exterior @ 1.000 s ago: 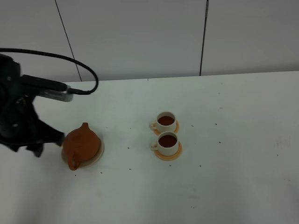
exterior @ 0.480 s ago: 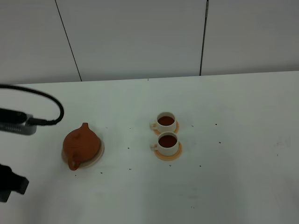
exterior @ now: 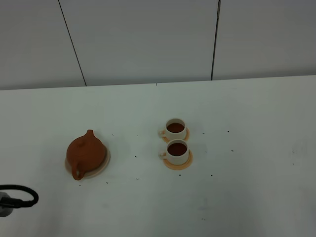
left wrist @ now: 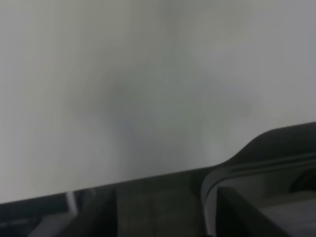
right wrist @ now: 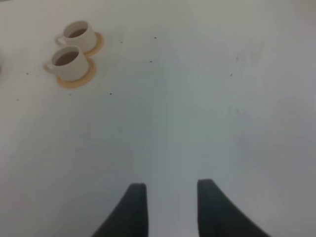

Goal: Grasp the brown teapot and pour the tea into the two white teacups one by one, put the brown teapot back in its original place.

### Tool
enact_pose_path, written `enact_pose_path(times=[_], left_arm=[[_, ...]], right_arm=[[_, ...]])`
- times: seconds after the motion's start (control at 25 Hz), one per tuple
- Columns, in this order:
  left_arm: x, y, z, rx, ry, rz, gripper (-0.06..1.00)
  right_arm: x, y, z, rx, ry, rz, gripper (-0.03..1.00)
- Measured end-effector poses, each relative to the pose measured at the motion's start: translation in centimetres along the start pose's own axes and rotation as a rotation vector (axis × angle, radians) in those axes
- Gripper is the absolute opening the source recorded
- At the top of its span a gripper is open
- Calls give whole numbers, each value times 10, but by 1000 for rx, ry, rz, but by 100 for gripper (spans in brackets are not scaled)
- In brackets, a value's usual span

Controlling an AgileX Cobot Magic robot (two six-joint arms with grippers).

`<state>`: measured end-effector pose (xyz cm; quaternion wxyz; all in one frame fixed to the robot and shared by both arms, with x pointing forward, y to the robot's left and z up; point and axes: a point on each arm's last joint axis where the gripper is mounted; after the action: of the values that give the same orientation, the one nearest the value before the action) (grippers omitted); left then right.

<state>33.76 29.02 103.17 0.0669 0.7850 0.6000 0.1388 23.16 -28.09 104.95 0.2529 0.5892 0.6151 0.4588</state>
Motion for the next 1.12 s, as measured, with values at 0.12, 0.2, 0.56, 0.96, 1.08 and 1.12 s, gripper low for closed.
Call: enact_pose_path(times=[0.12, 0.2, 0.56, 0.96, 1.08, 1.12], left_arm=[[-2, -10, 5, -19, -11, -5, 51], [-4, -13, 7, -27, -25, -5, 51], [-5, -12, 7, -40, -34, 1, 51], [16, -28, -3, -108, 73, -265, 51], [16, -37, -11, -178, 81, -298, 51], [14, -41, -14, -207, 83, -301, 51]], right_arm=[[0, 0, 0, 0, 0, 0, 24], [0, 0, 0, 0, 0, 0, 24], [0, 0, 0, 0, 0, 0, 24], [0, 0, 0, 0, 0, 0, 24], [0, 0, 0, 0, 0, 0, 24], [0, 0, 0, 0, 0, 0, 24]])
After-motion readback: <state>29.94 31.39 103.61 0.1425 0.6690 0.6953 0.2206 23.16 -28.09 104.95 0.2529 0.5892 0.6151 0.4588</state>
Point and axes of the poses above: a point on each arm's last joint axis where the gripper is mounted, z pointing out along that axis toward the gripper, x along the wrist's bending axis when the last joint is at zero, y = z × x, and after that the axes turned 5 degrees about z, right-handed
